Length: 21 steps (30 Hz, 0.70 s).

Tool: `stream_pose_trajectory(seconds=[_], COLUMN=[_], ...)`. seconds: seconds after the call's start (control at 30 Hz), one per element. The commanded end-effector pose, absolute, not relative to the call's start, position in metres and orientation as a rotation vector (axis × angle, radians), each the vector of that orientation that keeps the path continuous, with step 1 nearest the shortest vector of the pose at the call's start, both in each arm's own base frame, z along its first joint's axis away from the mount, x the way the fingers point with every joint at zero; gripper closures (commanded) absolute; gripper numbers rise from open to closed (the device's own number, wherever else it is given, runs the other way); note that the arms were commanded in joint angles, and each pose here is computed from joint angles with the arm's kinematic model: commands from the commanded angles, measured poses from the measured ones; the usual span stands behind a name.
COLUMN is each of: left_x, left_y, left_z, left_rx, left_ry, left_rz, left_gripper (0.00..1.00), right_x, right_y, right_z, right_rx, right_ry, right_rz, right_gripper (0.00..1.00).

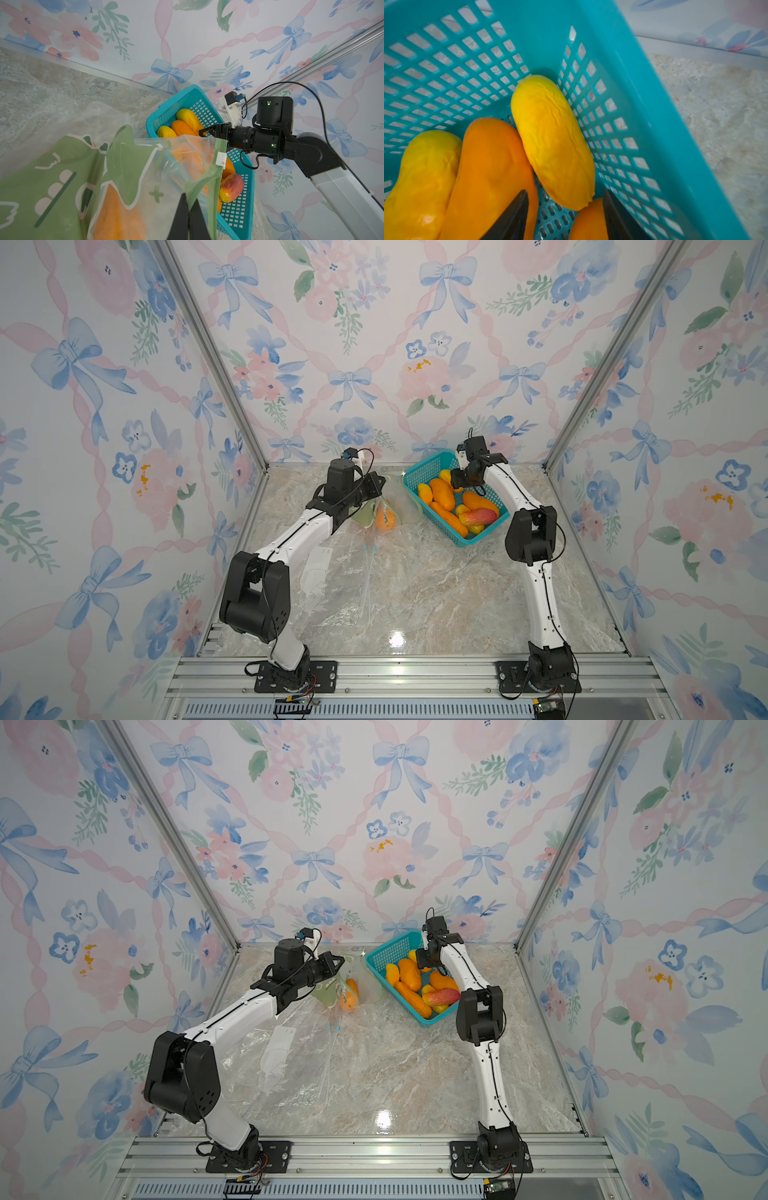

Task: Place the mango in a zip-top bag and seal the zipper
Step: Pick up the mango from the basket.

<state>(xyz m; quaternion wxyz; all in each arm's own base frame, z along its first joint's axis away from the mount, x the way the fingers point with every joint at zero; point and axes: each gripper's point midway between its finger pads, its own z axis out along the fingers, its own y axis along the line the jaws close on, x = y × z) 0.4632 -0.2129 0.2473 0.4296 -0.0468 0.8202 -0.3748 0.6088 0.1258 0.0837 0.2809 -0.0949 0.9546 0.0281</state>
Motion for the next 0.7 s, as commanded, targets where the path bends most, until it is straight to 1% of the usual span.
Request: stream_pose_trajectory(seconds=[0.0,0.17,0.33,0.57,0.6,0.67], left_x=[0.457,0.456,0.455,0.456,0.455,0.455], left_y=[-0.215,-0.216,-0.216,-0.215,-0.216,-0.216], left_z=[0.263,0.265,0.265,0.264,0.264,0.263], left_rx=[-0.076,-0.074,-0.079,-0.087,-0.088,-0.089], left_ry=[2.001,1.999,2.001,2.002,2.003,2.005], left_rz=[-0.949,-0.959,-0.963,-0.962,-0.964,-0.967], left_gripper=[1.00,1.00,1.00,1.00,1.00,1.00], right_x=[0.622,0.630,0.635,0.630,0.628,0.622], right_y=[0.126,0.127,0.125,0.123,0.123,0.126], right_z=[0.076,0.066,0.062,0.061,0.062,0.060], right_rx=[-0.256,-0.258,-0.248,-0.247,-0.254,-0.288], right_ry=[2.530,2.521,2.517,2.542,2.549,2.567], right_rz=[0.078,0.076,0.072,0.078,0.080,0.102], right_gripper=[0.39,0.39,0.36,0.34,0.34,0.39])
